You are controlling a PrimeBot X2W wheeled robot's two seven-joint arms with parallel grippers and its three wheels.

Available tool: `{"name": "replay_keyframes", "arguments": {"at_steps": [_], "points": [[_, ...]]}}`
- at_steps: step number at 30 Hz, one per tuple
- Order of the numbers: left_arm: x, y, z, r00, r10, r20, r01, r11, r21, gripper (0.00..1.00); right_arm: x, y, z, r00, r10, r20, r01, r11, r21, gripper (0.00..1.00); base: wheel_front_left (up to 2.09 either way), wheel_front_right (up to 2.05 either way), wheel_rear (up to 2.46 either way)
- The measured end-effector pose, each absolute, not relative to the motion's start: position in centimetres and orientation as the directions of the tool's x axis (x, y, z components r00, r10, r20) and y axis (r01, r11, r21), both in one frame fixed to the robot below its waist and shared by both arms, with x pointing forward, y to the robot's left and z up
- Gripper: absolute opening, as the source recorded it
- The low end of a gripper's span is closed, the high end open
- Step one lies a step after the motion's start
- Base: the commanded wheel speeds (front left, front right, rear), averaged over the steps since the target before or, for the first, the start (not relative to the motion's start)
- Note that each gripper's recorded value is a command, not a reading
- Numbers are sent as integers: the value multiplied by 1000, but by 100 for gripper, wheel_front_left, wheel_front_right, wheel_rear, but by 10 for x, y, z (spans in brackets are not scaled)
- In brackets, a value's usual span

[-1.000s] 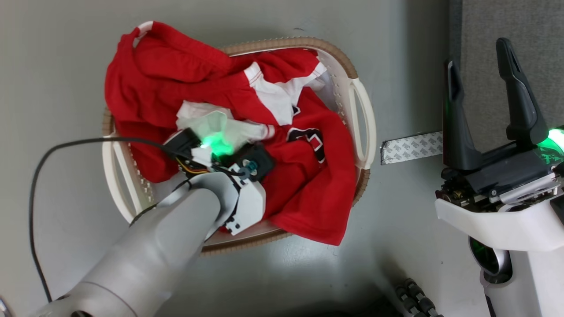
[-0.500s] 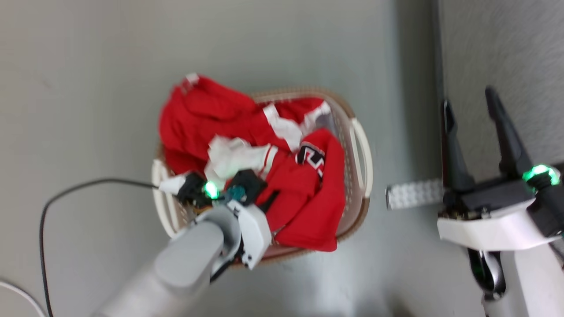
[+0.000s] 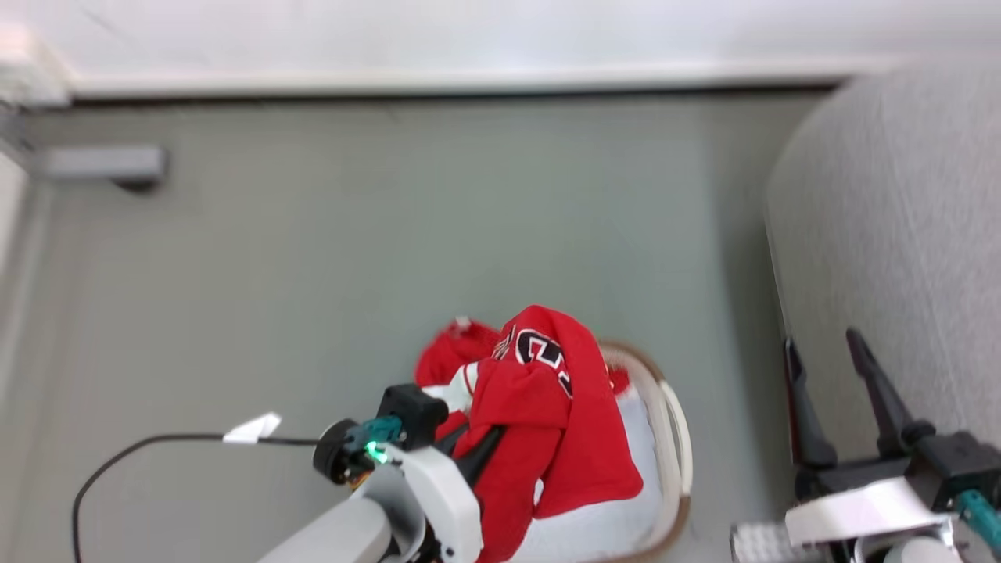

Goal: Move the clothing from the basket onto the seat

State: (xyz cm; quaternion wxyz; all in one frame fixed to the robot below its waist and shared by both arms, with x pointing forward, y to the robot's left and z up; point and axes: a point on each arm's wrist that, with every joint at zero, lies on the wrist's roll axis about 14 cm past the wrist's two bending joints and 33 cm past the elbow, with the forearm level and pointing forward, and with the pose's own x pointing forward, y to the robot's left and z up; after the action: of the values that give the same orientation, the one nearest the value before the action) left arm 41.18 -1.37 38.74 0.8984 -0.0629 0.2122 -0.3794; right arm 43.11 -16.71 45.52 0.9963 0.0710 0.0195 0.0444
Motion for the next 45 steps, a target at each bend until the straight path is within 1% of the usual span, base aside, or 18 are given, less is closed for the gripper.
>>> {"name": "replay_keyframes", "arguments": {"at_steps": [6,12,16,19,25,28,32,38,43,45], "points": [[399,9,452,723,-654,-225,616,757,-221,0,408,-156,478,993,119,14,-119,981,152,100,0,0,0],[391,36,520,808,-584,-85,568,808,-156,0,380,-155,487,992,120,29,-123,980,153,100,0,0,0],[383,53,559,842,-540,-6,536,837,-113,0,364,-155,489,992,120,36,-124,980,153,100,0,0,0],[380,65,582,860,-509,45,511,855,-89,0,361,-153,495,990,127,52,-134,980,150,100,0,0,0],[373,76,607,869,-485,92,492,869,-61,0,357,-138,498,983,171,63,-179,972,151,100,0,0,0],[370,75,613,865,-491,100,498,866,-54,0,358,-121,503,972,221,77,-231,961,151,100,0,0,0],[366,72,618,856,-506,104,512,858,-42,0,358,-85,513,938,329,106,-342,926,158,100,0,0,0],[360,64,613,844,-529,83,533,845,-37,0,352,-33,529,840,525,137,-540,831,133,100,0,0,0],[354,52,606,822,-566,59,569,822,-36,0,352,-7,536,765,632,124,-644,754,131,100,0,0,0],[352,48,605,812,-581,53,583,812,-31,0,353,1,537,744,659,111,-668,728,158,100,0,0,0]]}}
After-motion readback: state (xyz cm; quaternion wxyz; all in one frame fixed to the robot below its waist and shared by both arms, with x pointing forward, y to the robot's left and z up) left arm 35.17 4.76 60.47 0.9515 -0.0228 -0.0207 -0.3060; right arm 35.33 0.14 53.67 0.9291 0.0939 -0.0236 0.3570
